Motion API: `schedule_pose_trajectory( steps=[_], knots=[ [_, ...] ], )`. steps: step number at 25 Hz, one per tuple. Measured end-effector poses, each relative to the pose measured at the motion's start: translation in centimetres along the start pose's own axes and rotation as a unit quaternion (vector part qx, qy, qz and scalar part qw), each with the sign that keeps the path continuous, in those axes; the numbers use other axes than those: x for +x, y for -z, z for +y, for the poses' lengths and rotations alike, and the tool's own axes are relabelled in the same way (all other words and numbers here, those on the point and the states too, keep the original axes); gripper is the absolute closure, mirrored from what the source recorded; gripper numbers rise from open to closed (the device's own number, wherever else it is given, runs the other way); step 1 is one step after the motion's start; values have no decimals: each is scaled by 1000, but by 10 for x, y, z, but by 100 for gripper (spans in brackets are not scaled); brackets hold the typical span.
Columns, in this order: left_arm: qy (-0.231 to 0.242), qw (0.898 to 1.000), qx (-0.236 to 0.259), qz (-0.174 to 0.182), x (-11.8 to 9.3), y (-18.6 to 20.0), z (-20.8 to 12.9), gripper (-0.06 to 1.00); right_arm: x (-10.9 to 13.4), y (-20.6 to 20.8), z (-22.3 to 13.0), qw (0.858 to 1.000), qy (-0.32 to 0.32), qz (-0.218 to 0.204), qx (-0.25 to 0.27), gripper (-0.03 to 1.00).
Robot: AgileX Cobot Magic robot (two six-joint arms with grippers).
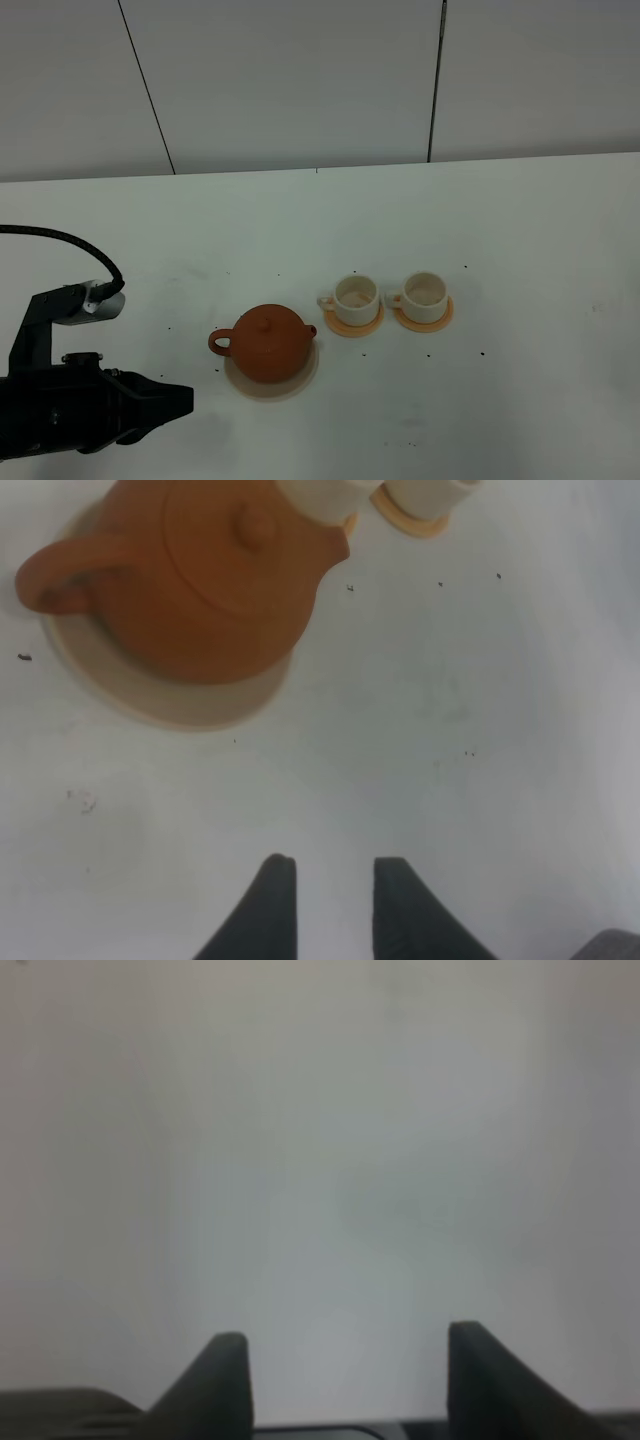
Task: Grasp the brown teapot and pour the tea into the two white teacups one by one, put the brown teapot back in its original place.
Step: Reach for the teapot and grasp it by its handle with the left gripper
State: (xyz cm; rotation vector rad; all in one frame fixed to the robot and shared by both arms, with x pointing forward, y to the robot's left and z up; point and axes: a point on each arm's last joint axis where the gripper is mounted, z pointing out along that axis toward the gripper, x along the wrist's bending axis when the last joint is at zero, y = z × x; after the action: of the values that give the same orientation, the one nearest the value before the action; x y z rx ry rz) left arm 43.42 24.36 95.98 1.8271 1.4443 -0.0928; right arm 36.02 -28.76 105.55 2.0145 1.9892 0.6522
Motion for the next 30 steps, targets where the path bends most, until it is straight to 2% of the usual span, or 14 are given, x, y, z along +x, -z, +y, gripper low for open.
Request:
schedule_pose_trajectory(
  steps=[5, 12, 19, 25, 30],
  knots=[
    [0, 1000, 0, 0, 0, 0, 0, 69, 1, 14, -31, 999, 16, -2, -29, 54],
    [-1, 1000, 1, 0, 0, 0, 0, 69, 7, 29, -73, 991, 49, 26, -119, 54],
    [-6, 1000, 6, 2, 0, 0, -1, 69, 9, 47, -100, 968, 91, 22, -233, 54],
    [-7, 1000, 7, 2, 0, 0, -1, 69, 11, 53, -114, 954, 103, 26, -279, 54],
    [-25, 1000, 9, 5, 0, 2, 4, 69, 14, 54, -117, 949, 120, 37, -288, 54]
  ],
)
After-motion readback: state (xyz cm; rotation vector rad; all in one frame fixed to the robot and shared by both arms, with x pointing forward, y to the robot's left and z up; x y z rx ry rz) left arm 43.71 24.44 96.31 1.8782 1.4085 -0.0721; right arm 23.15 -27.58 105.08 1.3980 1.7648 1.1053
